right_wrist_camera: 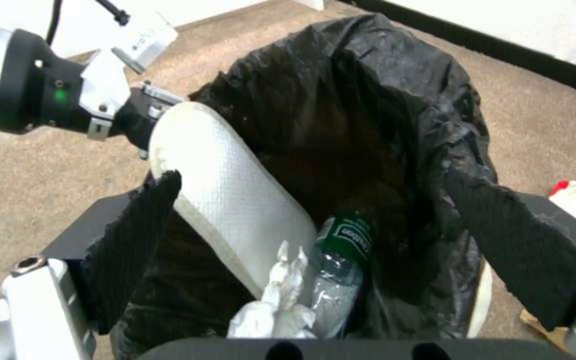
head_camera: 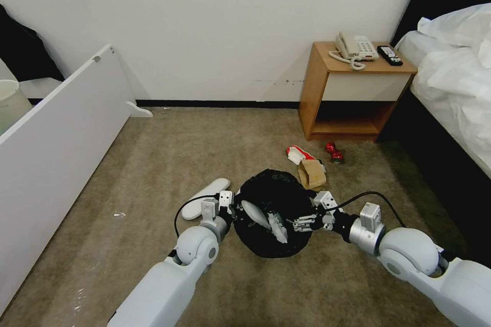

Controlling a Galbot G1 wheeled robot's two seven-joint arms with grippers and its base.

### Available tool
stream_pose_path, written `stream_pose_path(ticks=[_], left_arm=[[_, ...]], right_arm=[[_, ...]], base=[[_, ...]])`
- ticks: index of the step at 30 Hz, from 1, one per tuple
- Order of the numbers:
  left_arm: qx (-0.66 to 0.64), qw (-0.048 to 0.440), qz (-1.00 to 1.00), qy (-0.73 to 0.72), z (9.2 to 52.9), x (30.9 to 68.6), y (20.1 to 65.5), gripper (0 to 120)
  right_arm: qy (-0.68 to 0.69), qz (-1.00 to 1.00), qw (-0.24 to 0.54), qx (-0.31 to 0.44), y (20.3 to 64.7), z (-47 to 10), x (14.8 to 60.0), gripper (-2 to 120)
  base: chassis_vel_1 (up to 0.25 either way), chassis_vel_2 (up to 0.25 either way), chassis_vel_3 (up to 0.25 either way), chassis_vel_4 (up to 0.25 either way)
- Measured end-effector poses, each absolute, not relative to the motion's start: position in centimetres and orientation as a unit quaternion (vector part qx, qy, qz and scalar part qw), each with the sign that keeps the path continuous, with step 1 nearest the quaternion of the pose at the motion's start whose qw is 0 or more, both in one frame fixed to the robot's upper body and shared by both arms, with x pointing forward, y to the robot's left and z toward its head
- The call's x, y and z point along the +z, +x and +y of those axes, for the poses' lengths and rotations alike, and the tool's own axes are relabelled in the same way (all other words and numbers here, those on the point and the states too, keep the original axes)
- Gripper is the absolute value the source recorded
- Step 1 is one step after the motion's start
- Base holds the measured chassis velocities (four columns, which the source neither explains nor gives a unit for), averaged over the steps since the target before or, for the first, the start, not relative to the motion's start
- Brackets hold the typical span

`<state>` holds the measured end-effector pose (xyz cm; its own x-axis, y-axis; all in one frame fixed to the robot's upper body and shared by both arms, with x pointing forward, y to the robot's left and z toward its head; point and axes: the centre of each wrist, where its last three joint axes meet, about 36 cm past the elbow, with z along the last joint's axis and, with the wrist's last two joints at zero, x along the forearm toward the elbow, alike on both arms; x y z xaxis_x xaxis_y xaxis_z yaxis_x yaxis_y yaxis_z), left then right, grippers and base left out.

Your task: Pick up the trash bin, then pick up the garbage from the floor and place it into the trash bin.

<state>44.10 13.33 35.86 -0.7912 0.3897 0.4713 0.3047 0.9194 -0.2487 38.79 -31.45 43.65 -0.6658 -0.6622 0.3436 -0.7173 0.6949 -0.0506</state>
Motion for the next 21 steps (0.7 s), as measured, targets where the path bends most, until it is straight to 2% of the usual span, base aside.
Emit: stream_pose_path(ticks=[9,13,16,17,20,21], left_arm=[[0.082,0.272,-0.941,-0.182,13.5,35.8,43.7,0],[0.079,0.279,-0.942,-0.169,14.6,35.2,43.6,0],[0.082,0.279,-0.949,-0.125,18.3,34.9,44.1,0],[0.082,0.279,-0.949,-0.125,18.3,34.9,44.1,0],[0.096,0.263,-0.956,-0.085,21.8,36.7,44.5,0],[0.096,0.263,-0.956,-0.085,21.8,36.7,44.5,0]], right_arm=[[0.374,-0.911,0.147,0.089,39.0,-31.5,43.1,100],[0.366,-0.918,0.121,0.090,39.8,-31.6,44.4,100],[0.330,-0.937,0.073,0.088,40.7,-31.7,46.8,100],[0.330,-0.937,0.073,0.088,40.7,-31.7,46.8,100],[0.255,-0.963,0.027,0.080,41.1,-31.8,48.2,100],[0.255,-0.963,0.027,0.080,41.1,-31.8,48.2,100]], base=[[0.000,0.000,0.000,0.000],[0.000,0.000,0.000,0.000],[0.000,0.000,0.000,0.000],[0.000,0.000,0.000,0.000],[0.000,0.000,0.000,0.000],[0.000,0.000,0.000,0.000]])
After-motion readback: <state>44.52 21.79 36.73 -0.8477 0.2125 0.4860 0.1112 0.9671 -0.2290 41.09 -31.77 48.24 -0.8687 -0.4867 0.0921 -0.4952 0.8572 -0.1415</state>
